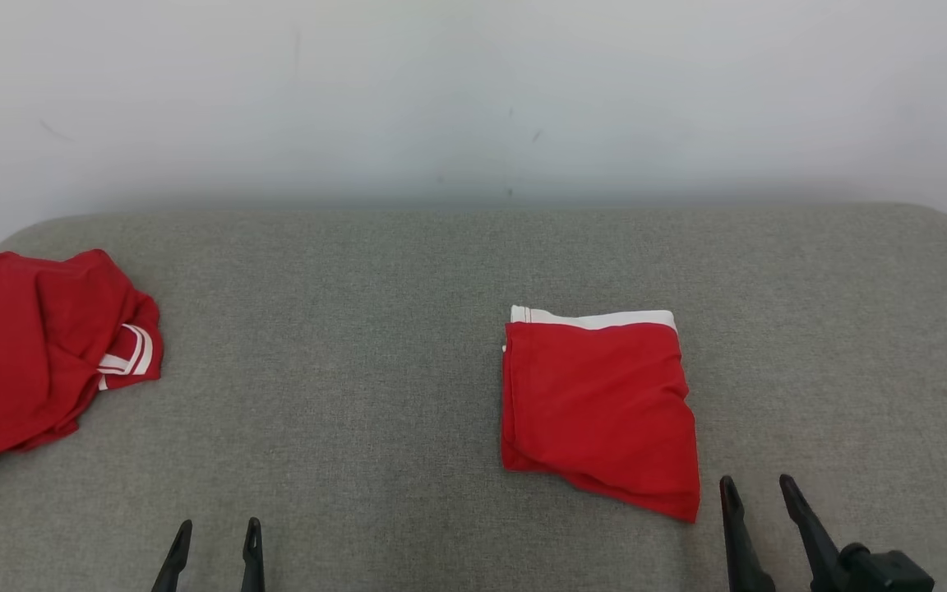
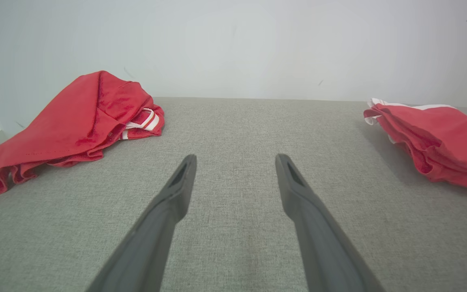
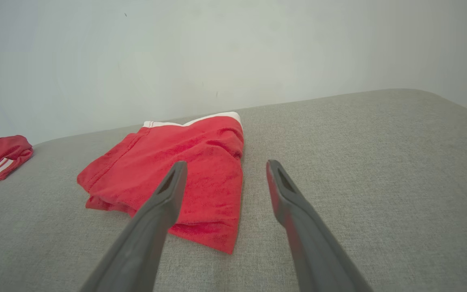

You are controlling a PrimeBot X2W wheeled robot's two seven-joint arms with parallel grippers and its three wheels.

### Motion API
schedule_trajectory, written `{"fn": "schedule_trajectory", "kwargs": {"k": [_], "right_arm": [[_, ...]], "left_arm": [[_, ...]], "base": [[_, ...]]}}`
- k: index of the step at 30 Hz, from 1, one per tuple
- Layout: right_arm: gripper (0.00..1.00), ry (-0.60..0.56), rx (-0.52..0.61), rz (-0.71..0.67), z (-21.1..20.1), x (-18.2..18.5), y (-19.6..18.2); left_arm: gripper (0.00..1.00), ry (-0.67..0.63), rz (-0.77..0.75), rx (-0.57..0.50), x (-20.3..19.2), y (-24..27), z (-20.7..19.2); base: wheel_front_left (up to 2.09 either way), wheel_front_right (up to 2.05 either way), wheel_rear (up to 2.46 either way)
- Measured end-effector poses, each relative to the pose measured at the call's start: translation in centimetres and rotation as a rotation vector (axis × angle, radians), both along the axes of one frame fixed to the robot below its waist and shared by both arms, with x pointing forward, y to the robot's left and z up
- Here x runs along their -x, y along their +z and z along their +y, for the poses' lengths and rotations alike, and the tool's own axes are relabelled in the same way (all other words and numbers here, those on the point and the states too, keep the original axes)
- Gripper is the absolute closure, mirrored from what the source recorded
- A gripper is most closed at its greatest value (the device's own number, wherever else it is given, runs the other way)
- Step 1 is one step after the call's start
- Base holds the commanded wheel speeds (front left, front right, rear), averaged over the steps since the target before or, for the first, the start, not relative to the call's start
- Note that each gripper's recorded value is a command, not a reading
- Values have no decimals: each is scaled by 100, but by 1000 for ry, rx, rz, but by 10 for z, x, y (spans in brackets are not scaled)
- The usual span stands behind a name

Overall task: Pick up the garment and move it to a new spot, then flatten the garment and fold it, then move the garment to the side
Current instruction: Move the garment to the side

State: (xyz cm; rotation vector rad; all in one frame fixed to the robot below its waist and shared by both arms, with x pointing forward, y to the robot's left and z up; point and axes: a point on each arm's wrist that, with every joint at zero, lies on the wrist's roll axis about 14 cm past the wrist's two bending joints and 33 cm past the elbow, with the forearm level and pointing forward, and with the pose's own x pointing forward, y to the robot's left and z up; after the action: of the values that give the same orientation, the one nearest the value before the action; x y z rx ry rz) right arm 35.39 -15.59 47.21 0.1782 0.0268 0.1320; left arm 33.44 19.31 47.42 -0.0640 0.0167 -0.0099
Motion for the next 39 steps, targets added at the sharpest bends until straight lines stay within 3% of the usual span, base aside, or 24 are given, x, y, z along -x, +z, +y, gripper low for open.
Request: {"fn": "schedule_trajectory", "kwargs": {"k": [7,16,26,39], "right_arm": [[0,11,12,-58,3,-19,18],[0,44,84,-107,6,-69,37],[0,51,110,93,5,-95,-17],[0,56,49,314,21,-106,-69]], "left_arm": [[0,2,4,1,-1,-1,0],[0,2,7,4,-4,-2,-1],[0,28,17,8,1,-5,7],[0,29,28,4,-8,-7,8]], "base": [[0,0,0],[0,0,0],[0,0,0],[0,0,0]]}}
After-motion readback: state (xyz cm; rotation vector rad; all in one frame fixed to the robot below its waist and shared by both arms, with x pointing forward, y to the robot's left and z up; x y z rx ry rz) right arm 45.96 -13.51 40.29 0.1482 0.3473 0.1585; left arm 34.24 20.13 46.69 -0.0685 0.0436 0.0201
